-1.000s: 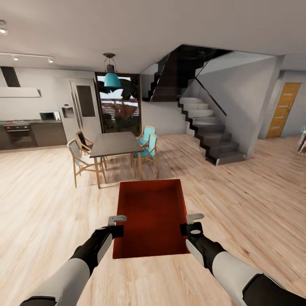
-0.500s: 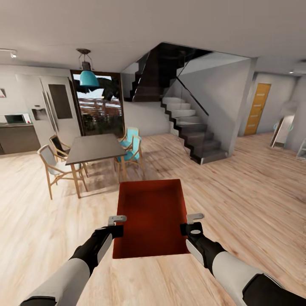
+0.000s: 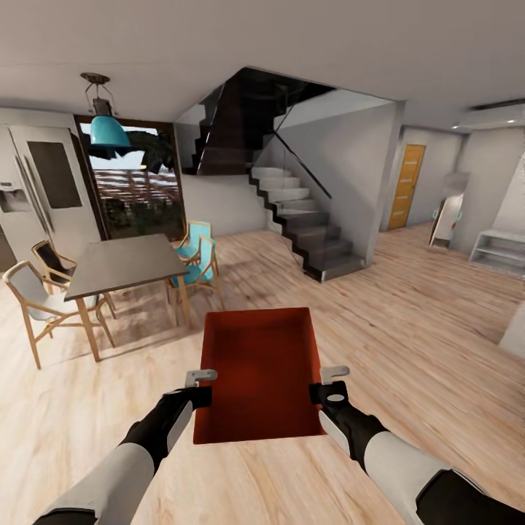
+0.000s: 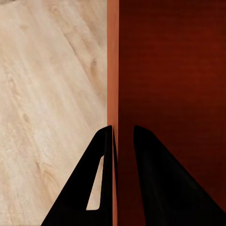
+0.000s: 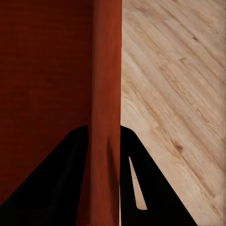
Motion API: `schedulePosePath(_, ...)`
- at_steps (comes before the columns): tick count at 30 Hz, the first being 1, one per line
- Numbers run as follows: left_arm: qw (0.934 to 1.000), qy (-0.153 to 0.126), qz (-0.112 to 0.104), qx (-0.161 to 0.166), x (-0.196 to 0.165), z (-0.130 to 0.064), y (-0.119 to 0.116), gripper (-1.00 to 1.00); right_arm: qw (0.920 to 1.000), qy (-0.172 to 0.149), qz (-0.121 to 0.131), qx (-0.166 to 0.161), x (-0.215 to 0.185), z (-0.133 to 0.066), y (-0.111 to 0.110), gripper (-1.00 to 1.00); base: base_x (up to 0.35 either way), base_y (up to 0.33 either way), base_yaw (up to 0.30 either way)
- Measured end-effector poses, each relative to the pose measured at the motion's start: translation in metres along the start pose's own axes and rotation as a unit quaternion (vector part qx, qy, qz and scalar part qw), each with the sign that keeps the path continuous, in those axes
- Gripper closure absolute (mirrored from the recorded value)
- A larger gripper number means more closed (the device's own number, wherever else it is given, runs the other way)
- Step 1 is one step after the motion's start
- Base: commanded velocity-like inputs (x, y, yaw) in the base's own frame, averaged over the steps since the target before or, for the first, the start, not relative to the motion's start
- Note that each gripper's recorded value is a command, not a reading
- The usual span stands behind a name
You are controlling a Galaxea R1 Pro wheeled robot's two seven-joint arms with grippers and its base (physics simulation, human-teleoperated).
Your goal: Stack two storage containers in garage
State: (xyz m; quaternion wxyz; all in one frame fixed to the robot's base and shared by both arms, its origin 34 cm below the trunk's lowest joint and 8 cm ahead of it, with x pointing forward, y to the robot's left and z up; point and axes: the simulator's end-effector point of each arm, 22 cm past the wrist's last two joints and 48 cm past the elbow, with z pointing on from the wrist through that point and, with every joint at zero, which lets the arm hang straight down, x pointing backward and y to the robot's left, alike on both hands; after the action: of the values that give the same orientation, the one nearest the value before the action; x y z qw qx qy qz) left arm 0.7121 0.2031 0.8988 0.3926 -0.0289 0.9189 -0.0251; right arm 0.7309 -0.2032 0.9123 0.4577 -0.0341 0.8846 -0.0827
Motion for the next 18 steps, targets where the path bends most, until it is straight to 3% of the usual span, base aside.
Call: schedulePosePath(18,1.0000,0.000,0.000,0.000,-0.0002,0.0000,-0.0001,1.00,1.0000,0.000,0.000,0.000,-0.0004,0.0001,-0.0001,1.00,0.323,0.000,-0.004)
